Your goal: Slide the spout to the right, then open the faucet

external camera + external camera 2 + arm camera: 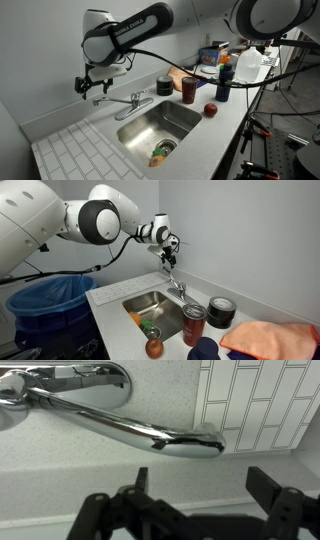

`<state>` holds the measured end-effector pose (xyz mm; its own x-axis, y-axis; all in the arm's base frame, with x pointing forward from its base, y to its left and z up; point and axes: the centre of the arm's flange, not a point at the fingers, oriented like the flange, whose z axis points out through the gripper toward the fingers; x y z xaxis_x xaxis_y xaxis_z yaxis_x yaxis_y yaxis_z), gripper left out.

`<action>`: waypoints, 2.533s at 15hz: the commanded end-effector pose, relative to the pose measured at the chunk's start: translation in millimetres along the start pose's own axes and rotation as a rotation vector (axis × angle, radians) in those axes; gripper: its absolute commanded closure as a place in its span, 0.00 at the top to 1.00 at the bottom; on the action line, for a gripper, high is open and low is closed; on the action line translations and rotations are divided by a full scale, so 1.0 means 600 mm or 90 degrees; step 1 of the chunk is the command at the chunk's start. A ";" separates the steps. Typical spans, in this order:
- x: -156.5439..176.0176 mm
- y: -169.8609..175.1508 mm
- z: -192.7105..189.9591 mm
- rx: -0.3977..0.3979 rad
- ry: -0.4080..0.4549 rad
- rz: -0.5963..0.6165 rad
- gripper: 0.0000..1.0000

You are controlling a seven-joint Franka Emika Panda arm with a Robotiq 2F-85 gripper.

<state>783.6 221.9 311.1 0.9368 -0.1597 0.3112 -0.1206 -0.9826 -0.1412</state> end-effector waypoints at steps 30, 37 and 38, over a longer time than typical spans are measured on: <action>-0.079 0.015 0.009 -0.001 -0.222 -0.039 1.00; -0.121 0.040 -0.004 -0.039 -0.273 -0.066 1.00; -0.124 0.047 -0.006 -0.044 -0.278 -0.064 1.00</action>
<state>746.8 229.9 285.3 0.9986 -0.0326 -0.0416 -0.0371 -0.9931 -0.1116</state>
